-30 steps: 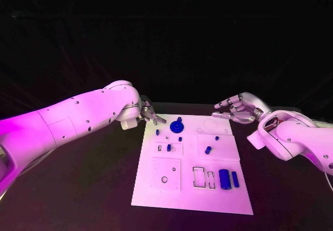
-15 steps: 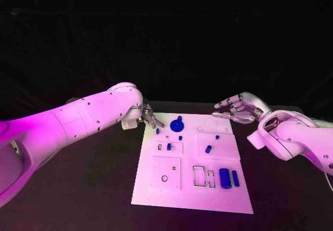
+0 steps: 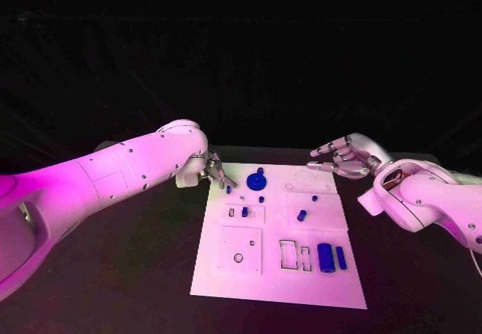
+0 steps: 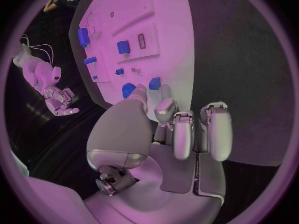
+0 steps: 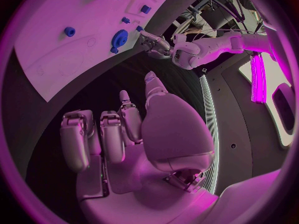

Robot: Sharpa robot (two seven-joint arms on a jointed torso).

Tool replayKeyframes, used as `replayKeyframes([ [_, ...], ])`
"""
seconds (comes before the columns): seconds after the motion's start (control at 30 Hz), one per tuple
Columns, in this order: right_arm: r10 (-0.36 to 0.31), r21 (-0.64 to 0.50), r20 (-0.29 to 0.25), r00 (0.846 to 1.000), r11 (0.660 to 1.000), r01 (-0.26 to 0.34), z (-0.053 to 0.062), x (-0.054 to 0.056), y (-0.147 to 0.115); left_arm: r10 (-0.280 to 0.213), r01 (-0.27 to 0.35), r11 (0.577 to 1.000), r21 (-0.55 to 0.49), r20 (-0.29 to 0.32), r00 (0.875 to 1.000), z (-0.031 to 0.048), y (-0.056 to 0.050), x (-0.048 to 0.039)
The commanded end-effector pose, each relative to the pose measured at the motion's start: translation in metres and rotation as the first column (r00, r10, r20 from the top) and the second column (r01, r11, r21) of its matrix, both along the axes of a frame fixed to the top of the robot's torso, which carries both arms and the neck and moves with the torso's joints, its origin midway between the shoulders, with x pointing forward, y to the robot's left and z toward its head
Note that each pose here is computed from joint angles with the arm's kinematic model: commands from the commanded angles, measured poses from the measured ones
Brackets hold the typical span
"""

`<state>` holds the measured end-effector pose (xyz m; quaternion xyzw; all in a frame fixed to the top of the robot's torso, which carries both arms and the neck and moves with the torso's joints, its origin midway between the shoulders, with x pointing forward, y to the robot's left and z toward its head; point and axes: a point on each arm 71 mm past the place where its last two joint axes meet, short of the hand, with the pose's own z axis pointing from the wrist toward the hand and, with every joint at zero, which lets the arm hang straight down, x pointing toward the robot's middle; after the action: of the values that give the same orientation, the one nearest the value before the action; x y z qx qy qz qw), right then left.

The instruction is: Assemble the parts on the task board

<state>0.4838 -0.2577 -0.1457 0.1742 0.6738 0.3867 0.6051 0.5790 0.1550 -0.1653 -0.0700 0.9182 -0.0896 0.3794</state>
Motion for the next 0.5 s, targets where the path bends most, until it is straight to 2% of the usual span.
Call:
replayKeyframes([
  [0.03,0.015,-0.004,-0.005,1.0,1.0,-0.015,-0.0007,-0.0004,0.0016,-0.023,0.023,1.0,0.004,-0.021,1.0,-0.0013,-0.0024,-0.0013],
  [0.5,0.018,-0.003,-0.006,1.0,1.0,-0.018,-0.001,-0.0001,0.0026,-0.002,0.002,1.0,-0.019,-0.003,1.0,-0.0018,-0.0059,-0.0006],
])
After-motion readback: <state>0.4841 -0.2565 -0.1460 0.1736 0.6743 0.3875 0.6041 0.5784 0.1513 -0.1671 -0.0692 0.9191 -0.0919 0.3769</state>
